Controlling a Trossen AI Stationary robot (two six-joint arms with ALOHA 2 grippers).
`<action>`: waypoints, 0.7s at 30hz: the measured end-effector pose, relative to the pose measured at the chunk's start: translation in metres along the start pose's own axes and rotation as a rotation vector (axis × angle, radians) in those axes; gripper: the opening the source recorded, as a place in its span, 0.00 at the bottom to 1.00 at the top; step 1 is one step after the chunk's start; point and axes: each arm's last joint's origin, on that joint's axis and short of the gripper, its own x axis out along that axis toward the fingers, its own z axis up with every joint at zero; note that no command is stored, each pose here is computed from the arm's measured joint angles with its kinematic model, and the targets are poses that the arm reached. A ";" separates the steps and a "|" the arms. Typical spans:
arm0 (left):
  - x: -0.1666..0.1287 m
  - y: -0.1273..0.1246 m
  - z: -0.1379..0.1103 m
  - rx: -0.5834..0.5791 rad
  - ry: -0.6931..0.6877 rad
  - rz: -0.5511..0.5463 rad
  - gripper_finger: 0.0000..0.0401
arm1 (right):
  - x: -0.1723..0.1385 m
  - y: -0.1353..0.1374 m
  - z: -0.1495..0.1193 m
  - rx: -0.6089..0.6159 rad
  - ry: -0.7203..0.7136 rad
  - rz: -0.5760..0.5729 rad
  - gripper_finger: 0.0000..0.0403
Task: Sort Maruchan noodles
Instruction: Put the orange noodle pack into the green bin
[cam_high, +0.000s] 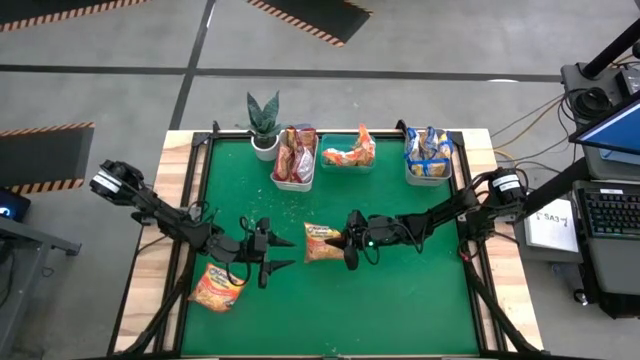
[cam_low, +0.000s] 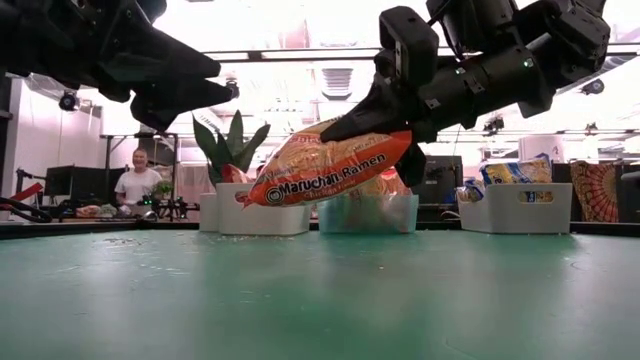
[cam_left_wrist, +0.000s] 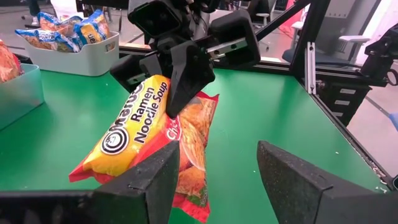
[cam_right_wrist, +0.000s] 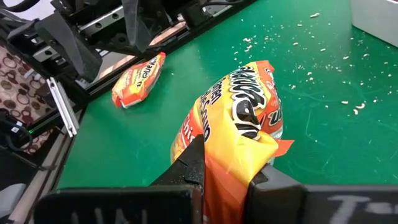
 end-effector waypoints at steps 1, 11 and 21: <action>0.000 0.000 0.000 0.000 0.000 0.000 0.49 | 0.000 0.000 0.000 0.000 0.000 0.000 0.06; -0.003 -0.001 0.011 0.019 -0.072 -0.016 0.49 | -0.018 0.013 0.032 -0.080 -0.111 0.053 0.06; -0.015 0.001 0.032 0.099 -0.164 -0.021 0.49 | -0.070 0.013 0.097 -0.210 -0.297 -0.029 0.06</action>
